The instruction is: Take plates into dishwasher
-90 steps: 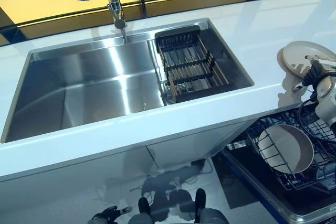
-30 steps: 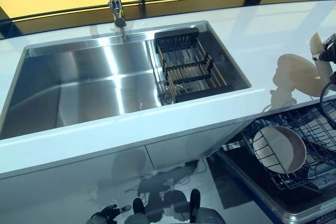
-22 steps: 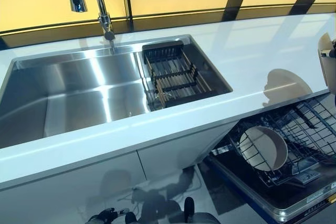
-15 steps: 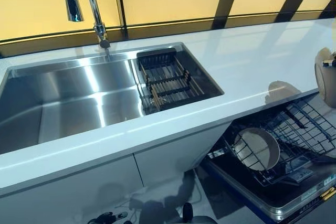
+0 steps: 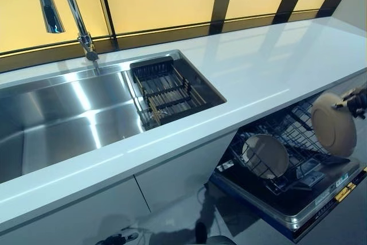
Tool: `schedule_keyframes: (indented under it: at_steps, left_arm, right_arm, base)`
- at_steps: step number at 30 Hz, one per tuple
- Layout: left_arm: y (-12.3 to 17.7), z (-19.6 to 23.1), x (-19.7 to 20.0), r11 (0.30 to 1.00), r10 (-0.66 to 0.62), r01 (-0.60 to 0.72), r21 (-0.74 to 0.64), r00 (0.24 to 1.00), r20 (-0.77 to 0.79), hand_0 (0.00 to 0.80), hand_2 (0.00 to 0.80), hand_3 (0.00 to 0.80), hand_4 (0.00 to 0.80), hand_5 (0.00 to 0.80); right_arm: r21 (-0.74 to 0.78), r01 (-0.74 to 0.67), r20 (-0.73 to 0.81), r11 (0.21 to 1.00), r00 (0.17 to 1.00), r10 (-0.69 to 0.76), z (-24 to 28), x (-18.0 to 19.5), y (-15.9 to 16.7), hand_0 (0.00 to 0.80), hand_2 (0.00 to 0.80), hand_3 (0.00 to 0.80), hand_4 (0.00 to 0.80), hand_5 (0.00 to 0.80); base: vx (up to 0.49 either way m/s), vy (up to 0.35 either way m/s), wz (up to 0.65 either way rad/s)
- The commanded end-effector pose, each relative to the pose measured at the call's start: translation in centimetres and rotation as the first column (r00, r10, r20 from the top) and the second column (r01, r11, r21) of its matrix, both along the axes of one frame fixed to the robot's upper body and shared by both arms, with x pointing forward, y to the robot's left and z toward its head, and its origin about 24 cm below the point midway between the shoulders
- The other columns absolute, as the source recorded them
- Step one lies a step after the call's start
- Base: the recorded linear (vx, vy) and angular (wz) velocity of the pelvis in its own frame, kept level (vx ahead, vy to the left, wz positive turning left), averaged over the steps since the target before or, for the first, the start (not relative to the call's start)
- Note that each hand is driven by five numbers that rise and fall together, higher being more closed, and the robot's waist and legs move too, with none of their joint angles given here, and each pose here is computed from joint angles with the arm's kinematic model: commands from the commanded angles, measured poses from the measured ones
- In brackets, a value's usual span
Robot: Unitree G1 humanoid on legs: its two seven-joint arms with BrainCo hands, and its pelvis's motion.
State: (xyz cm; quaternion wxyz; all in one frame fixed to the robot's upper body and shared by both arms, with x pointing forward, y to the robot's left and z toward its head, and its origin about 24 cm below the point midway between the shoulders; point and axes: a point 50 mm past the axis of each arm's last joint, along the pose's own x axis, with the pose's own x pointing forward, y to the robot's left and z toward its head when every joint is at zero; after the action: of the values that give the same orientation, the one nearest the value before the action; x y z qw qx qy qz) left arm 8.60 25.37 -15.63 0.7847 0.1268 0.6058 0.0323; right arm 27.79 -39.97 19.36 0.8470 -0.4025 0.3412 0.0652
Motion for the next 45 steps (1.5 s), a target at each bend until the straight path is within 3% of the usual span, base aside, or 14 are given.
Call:
schedule_keyframes:
  at_steps: [1, 6, 13, 27, 37, 45]
  left_arm:
    - [2.1, 0.6, 0.5, 0.998, 0.001, 0.0, 0.06, 1.0, -0.007, 0.0, 0.0, 0.0, 0.0, 0.0]
    - [2.4, 0.6, 0.0, 0.998, -0.007, 0.008, 0.061, 1.0, -0.011, 0.0, 0.0, 0.0, 0.0, 0.0]
    - [2.9, 0.8, -0.3, 0.997, -0.021, 0.022, 0.072, 1.0, -0.014, 0.0, 0.0, 0.0, 0.0, 0.0]
    - [2.9, 1.1, 0.6, 0.997, -0.039, 0.037, 0.069, 0.999, 0.02, 0.0, 0.0, 0.0, 0.0, 0.0]
    - [2.8, 1.4, 1.6, 0.997, -0.054, 0.051, 0.049, 0.997, 0.059, 0.0, 0.0, 0.0, 0.0, 0.0]
    - [2.7, 1.5, 1.9, 0.997, -0.064, 0.061, 0.044, 0.995, 0.073, 0.0, 0.0, 0.0, 0.0, 0.0]
  right_arm:
    - [0.204, -0.05, 0.057, 0.978, 0.998, 0.039, 0.5, 0.6, 0.9, 0.8, 0.8, 0.8, 0.8, 0.8]
    - [0.323, -0.033, 0.001, 0.946, 0.999, 0.034, -1.3, -0.1, 0.3, 0.8, 0.8, 0.8, 0.8, 0.8]
    - [0.338, 0.008, 0.0, 0.941, 1.0, -0.009, -2.0, -0.9, -0.9, 0.8, 0.8, 0.8, 0.8, 0.8]
    - [0.0, 0.011, 0.08, 1.0, 0.997, -0.011, 2.0, 0.5, -1.5, 0.8, 0.8, 0.8, 0.8, 0.8]
    - [-0.094, -0.022, 0.106, 0.995, 0.994, 0.032, 3.2, 1.3, -0.7, 0.8, 0.8, 0.8, 0.8, 0.8]
    - [-0.077, -0.049, 0.117, 0.996, 0.991, 0.057, 3.5, 1.8, 0.0, 0.8, 0.8, 0.8, 0.8, 0.8]
  base:
    - [0.0, 0.0, 0.0]
    - [0.0, 0.0, 0.0]
    - [0.0, -0.036, 0.01]
    - [-0.035, -0.042, 0.03]
    - [-0.049, -0.011, 0.03]
    - [-0.005, -0.001, 0.02]
